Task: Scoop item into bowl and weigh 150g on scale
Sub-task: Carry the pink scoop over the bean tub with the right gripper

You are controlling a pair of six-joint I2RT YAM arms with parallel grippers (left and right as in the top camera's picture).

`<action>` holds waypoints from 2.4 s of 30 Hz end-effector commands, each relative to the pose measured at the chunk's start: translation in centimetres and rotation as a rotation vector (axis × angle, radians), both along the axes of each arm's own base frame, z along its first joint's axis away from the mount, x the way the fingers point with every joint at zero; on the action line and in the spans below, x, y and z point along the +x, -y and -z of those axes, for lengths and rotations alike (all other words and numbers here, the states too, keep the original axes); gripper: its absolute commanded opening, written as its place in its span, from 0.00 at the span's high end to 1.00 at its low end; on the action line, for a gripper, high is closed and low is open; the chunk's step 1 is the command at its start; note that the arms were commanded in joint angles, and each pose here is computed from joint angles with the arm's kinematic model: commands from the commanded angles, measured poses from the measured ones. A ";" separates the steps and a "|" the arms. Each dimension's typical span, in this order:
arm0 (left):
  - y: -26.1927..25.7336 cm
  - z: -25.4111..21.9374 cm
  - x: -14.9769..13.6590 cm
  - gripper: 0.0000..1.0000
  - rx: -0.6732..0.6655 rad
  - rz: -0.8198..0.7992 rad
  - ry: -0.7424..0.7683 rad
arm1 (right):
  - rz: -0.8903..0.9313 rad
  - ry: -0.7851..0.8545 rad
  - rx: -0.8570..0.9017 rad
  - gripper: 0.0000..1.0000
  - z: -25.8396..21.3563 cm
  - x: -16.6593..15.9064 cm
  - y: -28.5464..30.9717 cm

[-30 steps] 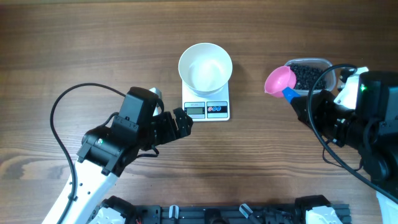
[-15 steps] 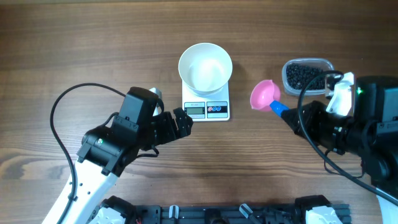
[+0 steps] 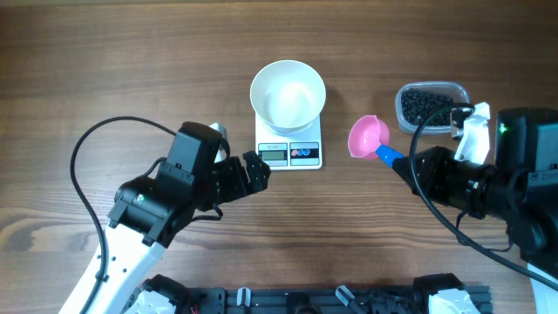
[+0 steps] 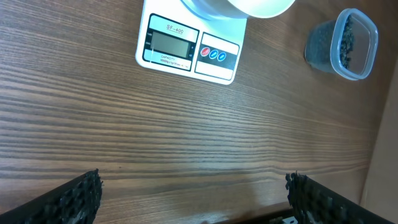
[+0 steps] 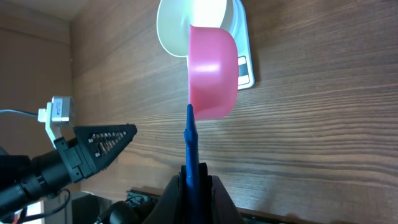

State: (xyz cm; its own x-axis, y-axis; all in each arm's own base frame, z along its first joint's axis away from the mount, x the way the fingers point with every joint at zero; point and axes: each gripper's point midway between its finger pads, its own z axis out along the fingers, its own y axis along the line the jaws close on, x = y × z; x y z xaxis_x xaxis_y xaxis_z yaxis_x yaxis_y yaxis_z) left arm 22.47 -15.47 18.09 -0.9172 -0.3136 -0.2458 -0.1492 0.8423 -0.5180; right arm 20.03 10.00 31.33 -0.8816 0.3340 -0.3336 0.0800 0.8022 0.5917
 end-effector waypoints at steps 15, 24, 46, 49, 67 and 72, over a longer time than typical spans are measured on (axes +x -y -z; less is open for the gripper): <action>-0.4 -0.2 0.1 0.00 0.017 0.003 0.022 | -0.040 -0.006 -0.004 0.96 -0.3 -1.1 -0.2; -0.4 -0.2 0.1 0.00 0.017 0.003 0.022 | -0.042 0.005 -0.001 0.96 -0.5 -0.9 -0.2; -0.4 -0.2 0.1 0.00 0.017 0.003 0.022 | -0.039 0.034 0.005 0.96 -0.9 -0.3 -0.3; -0.4 -0.2 0.1 0.00 0.017 0.003 0.022 | -0.036 0.040 0.007 0.96 -1.0 -0.1 -0.3; 0.0 -0.8 1.0 0.00 -0.003 0.002 0.065 | 0.121 0.273 -0.135 0.96 -3.6 4.8 2.7; 0.8 -2.2 2.5 0.00 -0.043 0.002 0.144 | 0.134 0.314 -0.196 0.96 -3.8 5.5 3.6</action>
